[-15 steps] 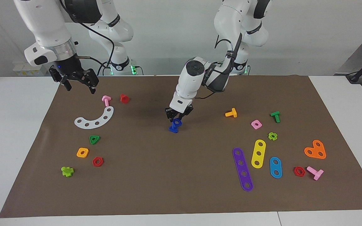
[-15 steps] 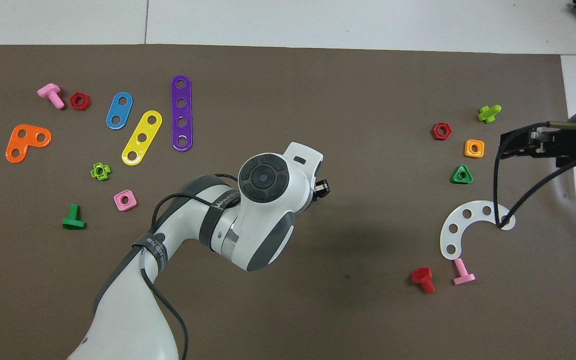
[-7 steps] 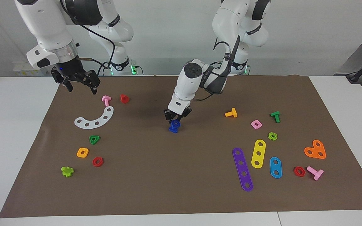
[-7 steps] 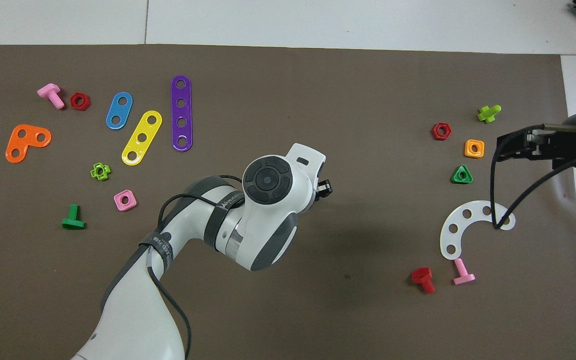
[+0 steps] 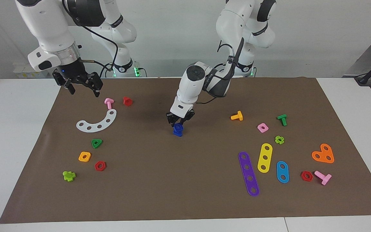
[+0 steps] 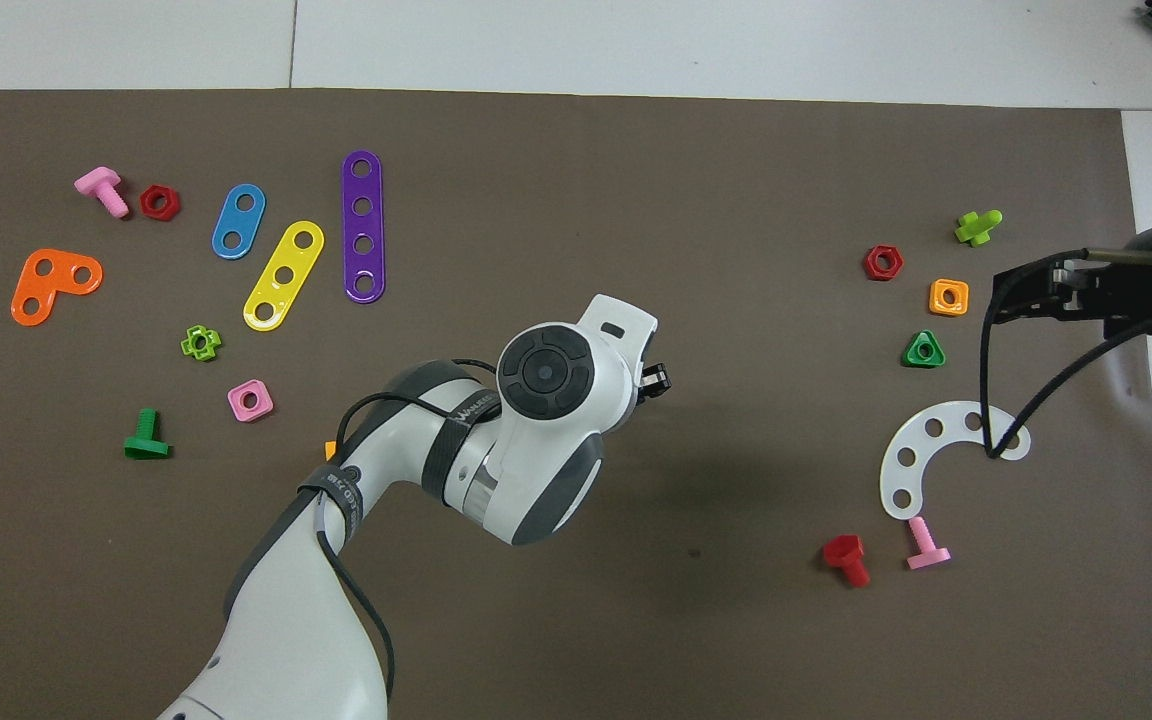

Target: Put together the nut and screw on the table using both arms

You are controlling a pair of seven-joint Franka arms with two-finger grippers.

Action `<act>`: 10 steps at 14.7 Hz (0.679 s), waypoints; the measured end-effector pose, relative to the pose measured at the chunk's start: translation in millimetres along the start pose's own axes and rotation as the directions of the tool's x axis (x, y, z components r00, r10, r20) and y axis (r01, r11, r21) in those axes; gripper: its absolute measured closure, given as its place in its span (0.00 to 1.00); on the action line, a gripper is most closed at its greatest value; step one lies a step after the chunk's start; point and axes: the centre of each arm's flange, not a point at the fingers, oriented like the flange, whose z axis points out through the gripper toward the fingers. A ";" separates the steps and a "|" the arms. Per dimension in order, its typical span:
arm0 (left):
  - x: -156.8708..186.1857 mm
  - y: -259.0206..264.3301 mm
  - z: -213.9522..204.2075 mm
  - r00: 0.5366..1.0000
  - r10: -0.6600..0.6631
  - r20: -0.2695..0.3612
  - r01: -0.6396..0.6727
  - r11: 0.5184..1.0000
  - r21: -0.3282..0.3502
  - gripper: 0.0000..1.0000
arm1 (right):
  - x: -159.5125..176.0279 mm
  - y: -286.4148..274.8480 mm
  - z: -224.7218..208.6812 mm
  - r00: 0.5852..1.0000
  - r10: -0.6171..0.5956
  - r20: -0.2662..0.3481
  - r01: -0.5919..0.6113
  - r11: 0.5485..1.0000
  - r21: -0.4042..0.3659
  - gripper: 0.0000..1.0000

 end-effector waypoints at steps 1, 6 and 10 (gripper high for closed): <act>-1.4 -0.9 2.0 1.000 0.001 0.003 -0.001 1.000 0.004 0.54 | 0.0 -0.2 0.0 1.000 0.000 0.000 0.000 1.000 0.000 0.00; -12.7 -1.2 10.7 1.000 0.013 0.015 -0.014 1.000 0.019 0.54 | -0.2 -1.2 0.0 1.000 -0.002 0.000 0.002 1.000 0.000 0.00; -10.1 -3.3 10.9 1.000 0.008 0.013 -0.008 1.000 0.021 0.29 | -0.5 -2.5 -0.1 1.000 -0.004 0.000 0.004 1.000 0.000 0.00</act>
